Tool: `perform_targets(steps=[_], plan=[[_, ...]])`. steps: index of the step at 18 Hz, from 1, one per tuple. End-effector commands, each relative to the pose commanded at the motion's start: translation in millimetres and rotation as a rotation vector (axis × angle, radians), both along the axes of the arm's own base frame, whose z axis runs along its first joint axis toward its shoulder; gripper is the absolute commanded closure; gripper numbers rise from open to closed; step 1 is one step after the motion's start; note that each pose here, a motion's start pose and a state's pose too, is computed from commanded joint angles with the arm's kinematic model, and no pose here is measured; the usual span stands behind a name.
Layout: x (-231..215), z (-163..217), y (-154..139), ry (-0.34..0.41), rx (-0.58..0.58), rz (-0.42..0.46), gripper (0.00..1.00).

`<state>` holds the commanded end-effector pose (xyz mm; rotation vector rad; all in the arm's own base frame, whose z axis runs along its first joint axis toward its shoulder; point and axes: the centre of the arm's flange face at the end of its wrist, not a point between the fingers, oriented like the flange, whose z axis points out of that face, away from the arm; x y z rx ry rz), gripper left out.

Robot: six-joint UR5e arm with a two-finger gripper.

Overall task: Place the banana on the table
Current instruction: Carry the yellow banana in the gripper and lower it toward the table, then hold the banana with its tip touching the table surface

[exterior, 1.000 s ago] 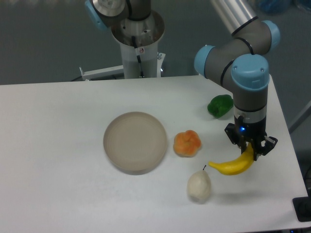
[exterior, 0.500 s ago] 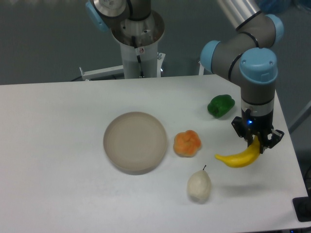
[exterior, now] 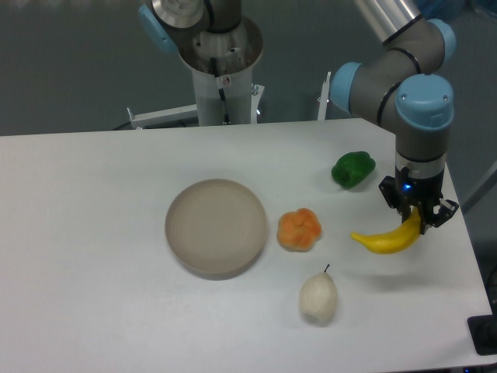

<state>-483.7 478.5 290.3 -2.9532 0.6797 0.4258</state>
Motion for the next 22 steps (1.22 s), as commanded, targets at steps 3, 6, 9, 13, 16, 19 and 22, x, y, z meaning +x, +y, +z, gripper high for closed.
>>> perform_targets(steps=[3,6,9,13,16,19,22], plan=[[-2.1,-13.3,1.2,-0.018,-0.009,0.014,0.77],[-8.1,-33.6,3.7,-0.041,-0.017,0.085,0.78],[-16.6,-41.7,10.2,-0.050,0.000,0.204,0.78],[-16.7,-57.2,14.1,-0.083,0.021,0.343,0.78],[-13.9,-64.4,14.8,-0.102,0.032,0.430,0.78],[-13.7,-74.2,14.8,-0.119,0.033,0.479,0.78],[-14.8,-91.7,17.0,-0.138,0.023,0.506,0.77]])
